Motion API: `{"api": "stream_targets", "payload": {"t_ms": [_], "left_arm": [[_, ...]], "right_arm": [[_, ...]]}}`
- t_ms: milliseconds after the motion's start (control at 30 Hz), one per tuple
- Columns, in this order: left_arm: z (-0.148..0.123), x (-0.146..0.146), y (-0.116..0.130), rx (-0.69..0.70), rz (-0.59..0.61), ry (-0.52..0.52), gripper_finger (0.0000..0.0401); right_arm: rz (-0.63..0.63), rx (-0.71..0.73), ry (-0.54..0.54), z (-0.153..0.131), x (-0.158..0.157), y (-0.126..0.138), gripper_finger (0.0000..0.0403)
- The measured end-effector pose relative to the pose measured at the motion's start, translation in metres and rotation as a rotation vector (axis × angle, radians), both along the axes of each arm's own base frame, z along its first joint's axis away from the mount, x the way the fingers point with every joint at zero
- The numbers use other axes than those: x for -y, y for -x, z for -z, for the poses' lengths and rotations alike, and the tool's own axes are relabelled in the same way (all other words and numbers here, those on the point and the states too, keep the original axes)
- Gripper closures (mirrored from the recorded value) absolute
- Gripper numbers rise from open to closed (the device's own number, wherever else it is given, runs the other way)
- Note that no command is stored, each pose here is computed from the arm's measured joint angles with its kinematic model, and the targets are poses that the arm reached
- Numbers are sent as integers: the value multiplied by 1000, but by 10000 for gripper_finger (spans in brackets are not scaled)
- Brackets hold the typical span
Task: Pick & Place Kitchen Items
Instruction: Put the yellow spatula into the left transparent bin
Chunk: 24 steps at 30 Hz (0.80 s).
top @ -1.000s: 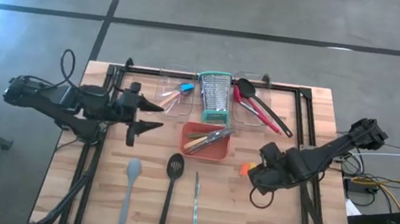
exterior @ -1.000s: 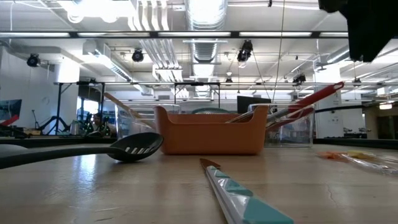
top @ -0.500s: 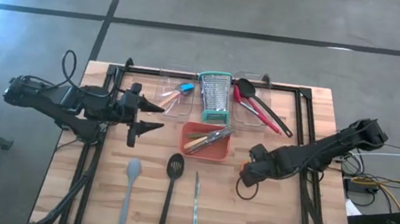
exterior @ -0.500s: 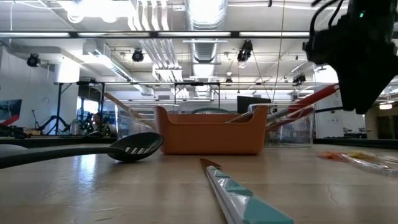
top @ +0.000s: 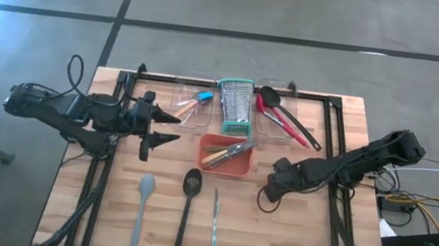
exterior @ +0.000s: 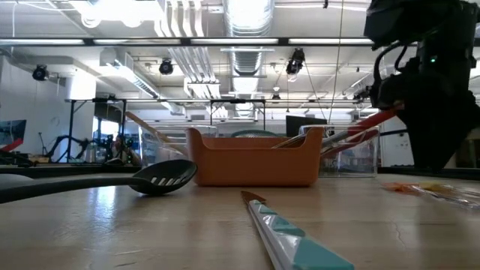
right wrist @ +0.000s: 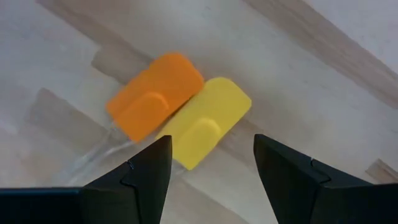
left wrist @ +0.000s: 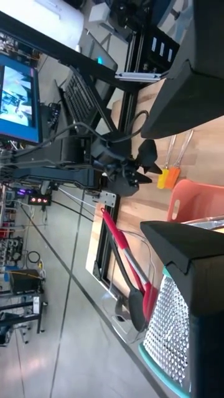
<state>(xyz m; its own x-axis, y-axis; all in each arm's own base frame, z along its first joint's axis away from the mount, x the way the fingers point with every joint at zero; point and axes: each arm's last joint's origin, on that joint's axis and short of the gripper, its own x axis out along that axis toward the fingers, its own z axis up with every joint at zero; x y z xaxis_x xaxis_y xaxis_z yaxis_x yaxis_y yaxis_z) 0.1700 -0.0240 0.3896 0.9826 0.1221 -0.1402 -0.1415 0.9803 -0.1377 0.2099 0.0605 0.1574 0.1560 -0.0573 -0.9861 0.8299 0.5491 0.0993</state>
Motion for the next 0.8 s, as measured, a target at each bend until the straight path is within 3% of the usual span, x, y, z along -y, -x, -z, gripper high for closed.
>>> {"api": "stream_targets", "payload": {"t_ms": [267,633,800], "left_arm": [[0,0,0,1,-1,9,167],[0,0,0,5,-3,7,167],[-2,0,0,18,-4,11,167]], "right_arm": [[18,60,-32,17,2,1,181],[-47,-98,28,41,-4,-18,184],[-68,-124,43,41,-6,-24,218]]}}
